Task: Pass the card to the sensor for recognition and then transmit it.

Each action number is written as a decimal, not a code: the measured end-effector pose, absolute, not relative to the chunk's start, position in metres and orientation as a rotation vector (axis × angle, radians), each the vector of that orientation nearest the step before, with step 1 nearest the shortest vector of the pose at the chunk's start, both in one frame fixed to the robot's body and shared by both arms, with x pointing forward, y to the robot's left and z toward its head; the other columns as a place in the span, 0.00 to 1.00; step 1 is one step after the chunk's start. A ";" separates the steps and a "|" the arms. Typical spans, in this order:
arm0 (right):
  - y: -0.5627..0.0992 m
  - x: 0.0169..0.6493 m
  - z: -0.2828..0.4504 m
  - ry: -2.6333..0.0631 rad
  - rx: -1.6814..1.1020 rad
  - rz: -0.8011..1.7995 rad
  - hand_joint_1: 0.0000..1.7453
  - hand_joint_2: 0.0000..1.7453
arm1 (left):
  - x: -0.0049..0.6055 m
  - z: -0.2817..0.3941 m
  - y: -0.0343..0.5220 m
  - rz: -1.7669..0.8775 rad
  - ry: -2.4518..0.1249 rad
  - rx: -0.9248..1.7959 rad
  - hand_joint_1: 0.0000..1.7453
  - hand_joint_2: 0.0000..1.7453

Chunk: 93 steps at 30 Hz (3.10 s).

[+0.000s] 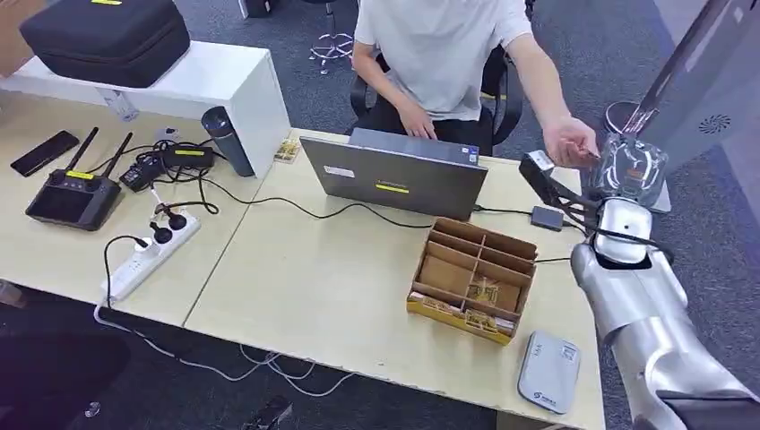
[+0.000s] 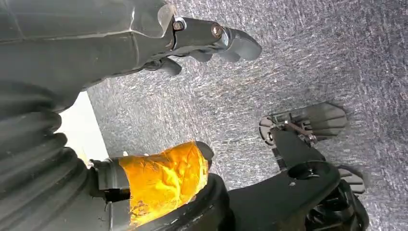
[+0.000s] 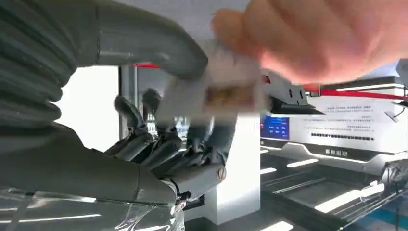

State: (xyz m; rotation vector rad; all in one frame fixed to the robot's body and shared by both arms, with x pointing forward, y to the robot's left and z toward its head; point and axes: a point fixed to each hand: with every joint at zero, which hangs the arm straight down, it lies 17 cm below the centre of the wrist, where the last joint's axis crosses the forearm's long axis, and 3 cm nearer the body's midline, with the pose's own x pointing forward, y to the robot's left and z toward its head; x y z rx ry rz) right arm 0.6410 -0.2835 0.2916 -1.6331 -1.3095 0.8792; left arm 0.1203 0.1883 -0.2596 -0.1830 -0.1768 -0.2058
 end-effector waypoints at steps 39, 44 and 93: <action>-0.220 0.462 0.239 -2.012 -1.252 0.798 0.00 1.00 | 0.090 -0.266 0.189 -0.078 -0.174 -0.185 0.00 1.00; -0.217 0.417 0.239 -2.060 -1.269 0.789 0.00 1.00 | 0.089 -0.266 0.188 -0.052 -0.175 -0.188 0.00 1.00; -0.114 0.384 0.099 -1.904 -0.974 1.130 0.00 1.00 | 0.088 -0.265 0.178 -0.050 -0.170 -0.200 0.00 1.00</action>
